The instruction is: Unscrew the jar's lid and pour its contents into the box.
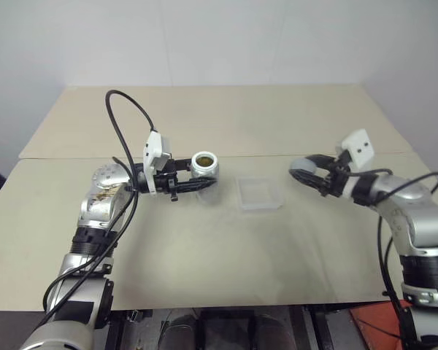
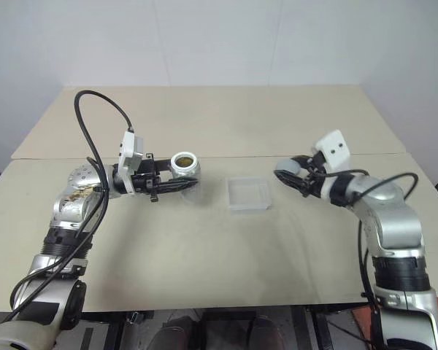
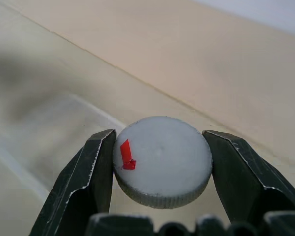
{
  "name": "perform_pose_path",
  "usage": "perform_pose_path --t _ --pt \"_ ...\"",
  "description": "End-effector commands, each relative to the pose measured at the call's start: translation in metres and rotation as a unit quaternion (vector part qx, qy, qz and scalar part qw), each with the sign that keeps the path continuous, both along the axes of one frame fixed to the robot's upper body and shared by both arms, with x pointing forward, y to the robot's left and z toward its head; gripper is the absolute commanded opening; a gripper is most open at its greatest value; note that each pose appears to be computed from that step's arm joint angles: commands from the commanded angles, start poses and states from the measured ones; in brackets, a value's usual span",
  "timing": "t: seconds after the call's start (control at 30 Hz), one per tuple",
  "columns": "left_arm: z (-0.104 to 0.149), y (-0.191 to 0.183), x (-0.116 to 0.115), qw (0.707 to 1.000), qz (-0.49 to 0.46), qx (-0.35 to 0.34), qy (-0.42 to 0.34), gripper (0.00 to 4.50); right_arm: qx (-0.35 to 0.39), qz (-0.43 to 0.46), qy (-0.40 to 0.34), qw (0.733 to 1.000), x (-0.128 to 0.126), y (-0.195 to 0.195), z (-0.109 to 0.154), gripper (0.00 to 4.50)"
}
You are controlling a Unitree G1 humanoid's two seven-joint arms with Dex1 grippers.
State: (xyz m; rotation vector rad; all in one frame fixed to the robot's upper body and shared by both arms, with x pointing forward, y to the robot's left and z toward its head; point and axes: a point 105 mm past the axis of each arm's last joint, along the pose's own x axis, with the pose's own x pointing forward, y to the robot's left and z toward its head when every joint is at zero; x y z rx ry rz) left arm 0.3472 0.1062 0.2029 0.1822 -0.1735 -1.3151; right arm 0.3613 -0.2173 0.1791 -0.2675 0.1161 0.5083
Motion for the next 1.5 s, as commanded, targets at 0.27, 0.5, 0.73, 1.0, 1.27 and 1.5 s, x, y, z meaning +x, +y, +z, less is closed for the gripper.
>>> perform_pose_path --t 0.27,0.5,0.73,1.0,1.27,1.5 --pt "0.014 -0.008 -0.002 0.999 0.008 -0.013 -0.036 2.01 0.010 -0.139 0.022 0.990 0.016 -0.021 -0.034 3.46" --pt "0.015 -0.017 -0.001 0.998 0.019 -0.006 -0.057 2.01 0.001 -0.033 0.031 0.999 -0.006 -0.003 -0.022 4.42" --pt "0.021 -0.031 0.031 0.977 0.143 0.031 -0.152 2.01 -0.018 0.174 -0.010 0.985 -0.047 0.025 0.039 4.42" --pt "0.075 -0.066 0.064 0.811 0.256 0.126 -0.510 2.01 0.009 0.220 0.033 0.975 -0.055 0.038 0.054 4.42" --pt "0.024 -0.125 0.050 0.579 0.053 0.259 -0.771 2.01 -0.001 0.220 0.038 0.975 -0.056 0.037 0.053 4.42" --pt "0.009 -0.158 0.056 0.468 0.039 0.298 -0.831 2.01 0.007 0.215 0.031 0.976 -0.056 0.035 0.058 4.42"
